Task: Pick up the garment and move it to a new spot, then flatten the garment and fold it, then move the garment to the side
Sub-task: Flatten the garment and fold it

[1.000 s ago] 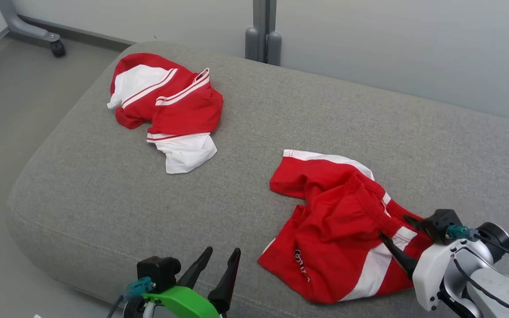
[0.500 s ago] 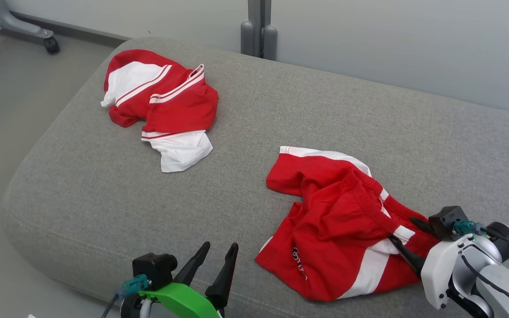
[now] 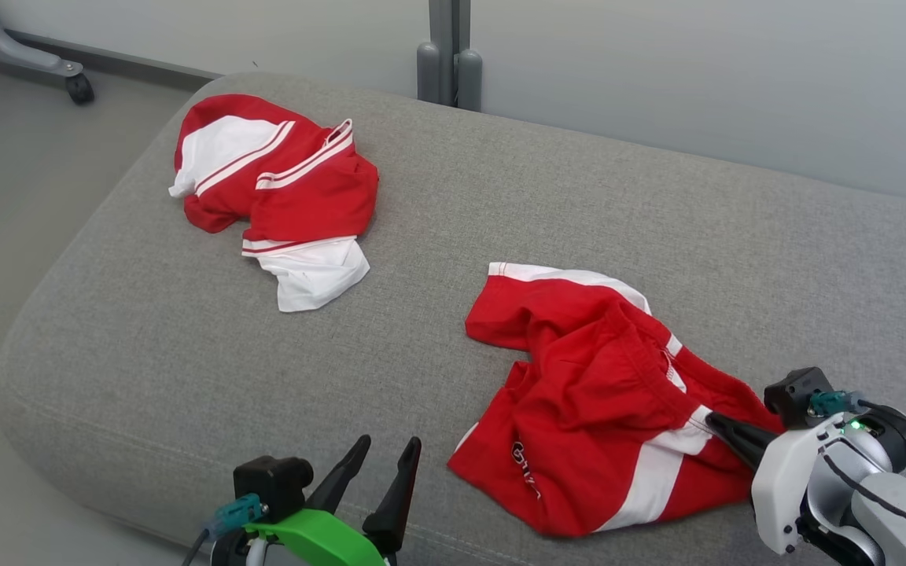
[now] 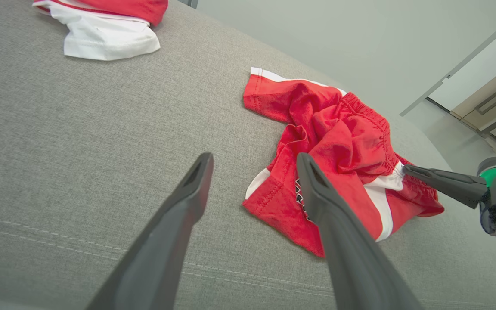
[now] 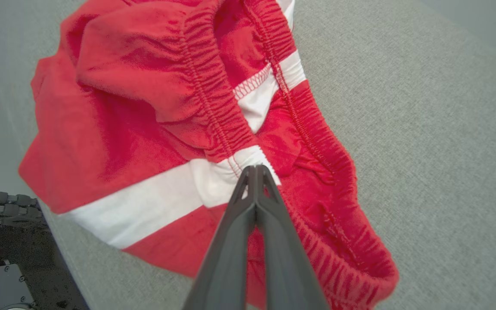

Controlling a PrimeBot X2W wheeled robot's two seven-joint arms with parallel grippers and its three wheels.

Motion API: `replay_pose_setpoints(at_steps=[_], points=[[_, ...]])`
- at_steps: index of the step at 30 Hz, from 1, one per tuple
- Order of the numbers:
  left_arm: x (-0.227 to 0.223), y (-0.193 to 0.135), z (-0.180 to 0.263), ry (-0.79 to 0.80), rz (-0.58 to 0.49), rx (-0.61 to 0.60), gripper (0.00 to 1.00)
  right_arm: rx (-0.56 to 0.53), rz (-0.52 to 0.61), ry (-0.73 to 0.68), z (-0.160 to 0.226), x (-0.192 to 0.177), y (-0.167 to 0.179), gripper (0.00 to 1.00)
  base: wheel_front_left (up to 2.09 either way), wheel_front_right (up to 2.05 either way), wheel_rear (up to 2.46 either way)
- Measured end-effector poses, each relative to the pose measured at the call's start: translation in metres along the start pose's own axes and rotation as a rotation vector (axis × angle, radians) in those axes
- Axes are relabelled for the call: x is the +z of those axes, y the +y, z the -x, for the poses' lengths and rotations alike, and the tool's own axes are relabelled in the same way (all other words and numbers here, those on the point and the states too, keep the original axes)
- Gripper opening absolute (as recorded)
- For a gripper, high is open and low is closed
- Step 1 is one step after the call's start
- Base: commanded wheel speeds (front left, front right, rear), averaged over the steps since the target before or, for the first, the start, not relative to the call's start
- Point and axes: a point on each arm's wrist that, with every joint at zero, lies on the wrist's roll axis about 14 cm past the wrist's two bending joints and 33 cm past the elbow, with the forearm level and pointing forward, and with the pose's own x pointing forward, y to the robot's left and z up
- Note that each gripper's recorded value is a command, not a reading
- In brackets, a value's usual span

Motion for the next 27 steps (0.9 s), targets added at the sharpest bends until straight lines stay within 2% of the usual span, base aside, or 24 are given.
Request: replay_pose_setpoints(at_steps=[1, 5, 8, 9, 10, 11, 13, 16, 27], points=[[0.000, 0.000, 0.000, 0.000, 0.000, 0.000, 1.00, 0.001, -0.019, -0.010, 0.000, 0.003, 0.000, 0.00, 0.00, 0.00, 0.00], [0.001, 0.000, -0.001, 0.000, 0.000, -0.001, 1.00, 0.018, -0.241, -0.123, -0.006, 0.032, 0.009, 0.00, 0.00, 0.00, 0.00], [0.001, 0.001, -0.002, -0.001, 0.000, 0.001, 1.00, 0.064, -0.247, -0.163, -0.008, 0.048, 0.022, 0.00, 0.00, 0.00, 0.00], [0.002, 0.001, -0.002, -0.002, 0.001, 0.001, 1.00, 0.069, -0.215, -0.164, -0.008, 0.052, 0.021, 0.17, 0.00, 0.00, 0.00], [0.002, 0.001, -0.002, -0.002, 0.000, 0.002, 1.00, 0.066, -0.169, -0.160, -0.007, 0.054, 0.018, 0.64, 0.00, 0.00, 0.00], [0.002, 0.001, -0.002, -0.003, -0.002, 0.002, 1.00, 0.057, -0.119, -0.147, -0.006, 0.054, 0.011, 1.00, 0.00, 0.00, 0.00], [0.002, 0.000, -0.002, -0.004, -0.001, 0.002, 1.00, 0.037, -0.049, -0.105, -0.002, 0.047, -0.001, 1.00, 0.00, 0.00, 0.00], [0.002, 0.001, -0.001, -0.004, 0.004, 0.007, 1.00, 0.030, -0.013, -0.066, 0.001, 0.037, -0.006, 1.00, 0.00, 0.00, 0.00], [0.002, 0.003, -0.002, -0.003, 0.002, 0.015, 1.00, 0.065, -0.018, 0.008, -0.002, 0.018, 0.004, 1.00, 0.00, 0.00, 0.00]])
